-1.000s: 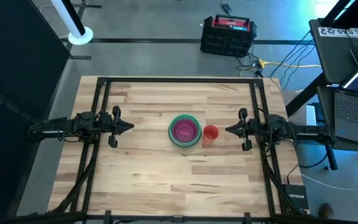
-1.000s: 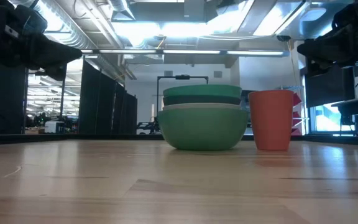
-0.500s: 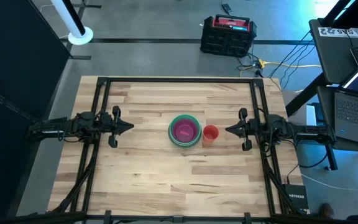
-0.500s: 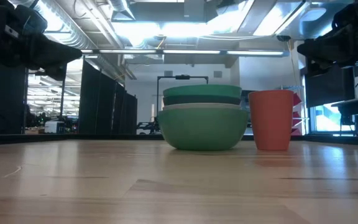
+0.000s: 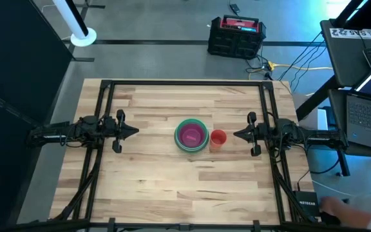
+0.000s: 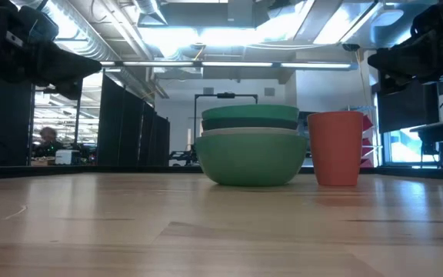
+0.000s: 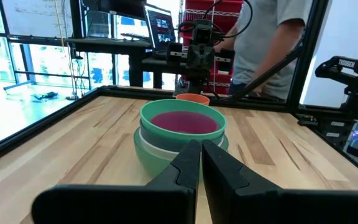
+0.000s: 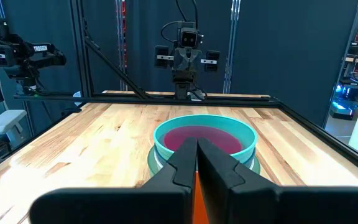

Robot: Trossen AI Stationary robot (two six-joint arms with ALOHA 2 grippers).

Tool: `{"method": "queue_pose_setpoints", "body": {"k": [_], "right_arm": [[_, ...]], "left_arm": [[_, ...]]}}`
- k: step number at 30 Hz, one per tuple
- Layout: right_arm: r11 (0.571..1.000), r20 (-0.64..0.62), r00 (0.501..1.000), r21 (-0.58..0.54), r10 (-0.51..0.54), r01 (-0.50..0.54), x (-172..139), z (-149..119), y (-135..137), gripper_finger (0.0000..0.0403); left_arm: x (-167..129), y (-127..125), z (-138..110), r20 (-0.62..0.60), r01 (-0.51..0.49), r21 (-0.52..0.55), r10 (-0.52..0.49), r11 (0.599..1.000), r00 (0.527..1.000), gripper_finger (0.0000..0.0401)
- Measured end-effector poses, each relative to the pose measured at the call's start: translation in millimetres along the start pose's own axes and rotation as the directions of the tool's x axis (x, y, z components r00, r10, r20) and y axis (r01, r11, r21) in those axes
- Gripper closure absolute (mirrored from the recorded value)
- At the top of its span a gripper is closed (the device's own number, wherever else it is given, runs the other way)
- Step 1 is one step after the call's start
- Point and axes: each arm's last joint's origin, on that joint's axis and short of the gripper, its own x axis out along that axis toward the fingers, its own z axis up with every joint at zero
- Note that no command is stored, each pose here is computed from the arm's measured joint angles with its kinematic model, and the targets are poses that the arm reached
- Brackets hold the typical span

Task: Nest bowls inside each other
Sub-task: Return to Home Position

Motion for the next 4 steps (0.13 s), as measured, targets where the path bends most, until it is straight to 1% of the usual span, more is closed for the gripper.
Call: {"method": "queue_pose_setpoints", "body": {"k": [4], "right_arm": [[1.0, 0.0, 1.0, 0.0, 0.0, 0.0, 0.0, -0.1, 0.0, 0.0402]], "left_arm": [[0.0, 0.0, 0.0, 0.0, 0.0, 0.0, 0.0, 1.0, 1.0, 0.0401]]}}
